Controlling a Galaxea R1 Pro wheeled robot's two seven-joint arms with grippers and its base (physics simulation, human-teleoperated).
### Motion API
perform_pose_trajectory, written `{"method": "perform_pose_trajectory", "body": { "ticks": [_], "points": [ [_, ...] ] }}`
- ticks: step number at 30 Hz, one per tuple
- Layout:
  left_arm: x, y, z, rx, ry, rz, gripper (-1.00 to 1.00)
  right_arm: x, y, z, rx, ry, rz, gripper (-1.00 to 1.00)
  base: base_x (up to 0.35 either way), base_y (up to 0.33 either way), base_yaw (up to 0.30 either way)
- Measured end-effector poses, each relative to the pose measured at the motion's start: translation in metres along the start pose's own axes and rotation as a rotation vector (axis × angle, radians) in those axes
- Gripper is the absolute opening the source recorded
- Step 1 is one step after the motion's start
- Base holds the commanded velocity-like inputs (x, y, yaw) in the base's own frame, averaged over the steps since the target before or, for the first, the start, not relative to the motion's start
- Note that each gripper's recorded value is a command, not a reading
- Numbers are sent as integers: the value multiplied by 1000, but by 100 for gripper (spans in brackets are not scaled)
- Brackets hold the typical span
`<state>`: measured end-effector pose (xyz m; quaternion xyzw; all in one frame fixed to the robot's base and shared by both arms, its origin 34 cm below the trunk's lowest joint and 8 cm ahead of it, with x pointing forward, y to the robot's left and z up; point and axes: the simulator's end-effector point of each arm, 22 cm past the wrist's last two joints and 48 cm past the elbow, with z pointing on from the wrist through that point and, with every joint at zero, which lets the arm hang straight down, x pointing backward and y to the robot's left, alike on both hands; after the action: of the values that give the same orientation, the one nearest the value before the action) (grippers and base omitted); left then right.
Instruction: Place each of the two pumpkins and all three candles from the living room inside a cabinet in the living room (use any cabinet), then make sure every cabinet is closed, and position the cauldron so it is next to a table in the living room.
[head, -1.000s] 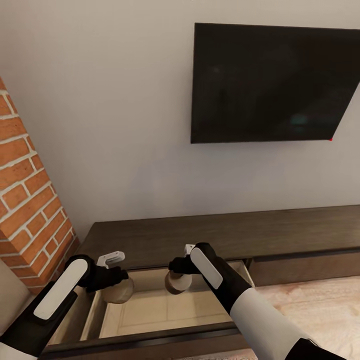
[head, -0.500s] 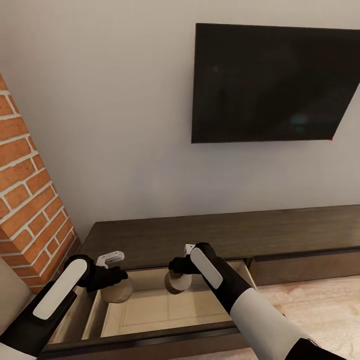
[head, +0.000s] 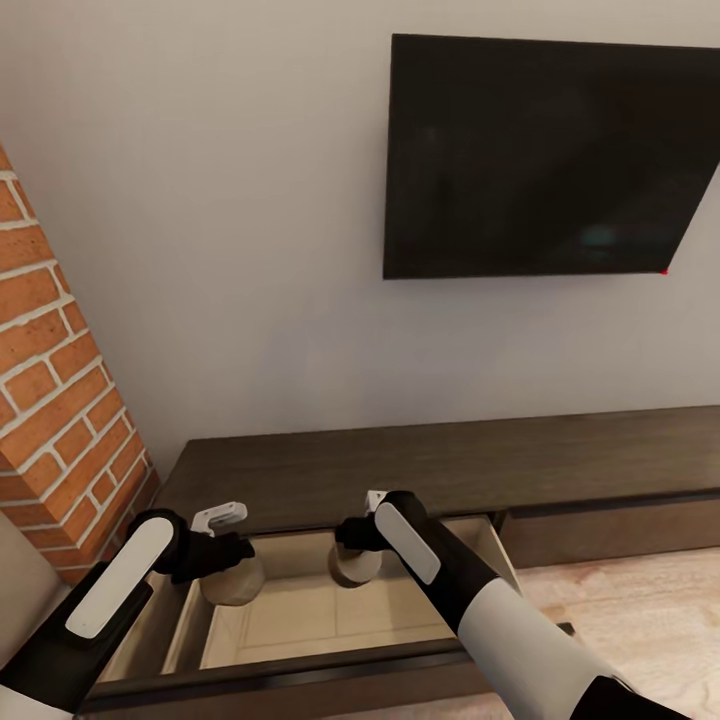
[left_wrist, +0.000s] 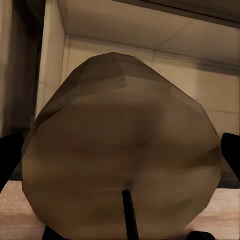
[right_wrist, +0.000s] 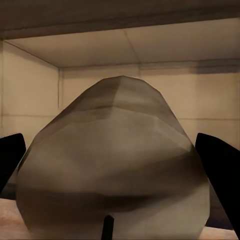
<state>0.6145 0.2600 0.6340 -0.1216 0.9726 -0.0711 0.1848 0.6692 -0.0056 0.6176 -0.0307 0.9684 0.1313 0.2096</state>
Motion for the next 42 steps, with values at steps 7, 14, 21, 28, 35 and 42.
{"method": "perform_pose_trajectory", "body": {
  "ticks": [7, 14, 21, 28, 35, 42],
  "points": [
    [6, 5, 12, -8, -3, -2, -100, 5, -1, 9, 1, -9, -10, -100, 0, 0, 0],
    [11, 13, 23, -18, -7, -2, -100, 13, 1, 20, -7, -13, -14, -100, 0, 0, 0],
    [15, 29, 34, -37, -13, -4, -100, 17, -3, 32, -4, -34, -2, -100, 0, 0, 0],
    [21, 38, 46, -50, -16, -5, -100, 21, -7, 47, 4, -68, 15, -100, 0, 0, 0],
    [28, 41, 58, -46, -18, -7, -100, 40, -18, 68, 41, -54, -13, -100, 0, 0, 0],
    [27, 54, 69, -88, -54, -3, -100, 44, -23, 83, 52, -91, 1, -100, 0, 0, 0]
  ]
}}
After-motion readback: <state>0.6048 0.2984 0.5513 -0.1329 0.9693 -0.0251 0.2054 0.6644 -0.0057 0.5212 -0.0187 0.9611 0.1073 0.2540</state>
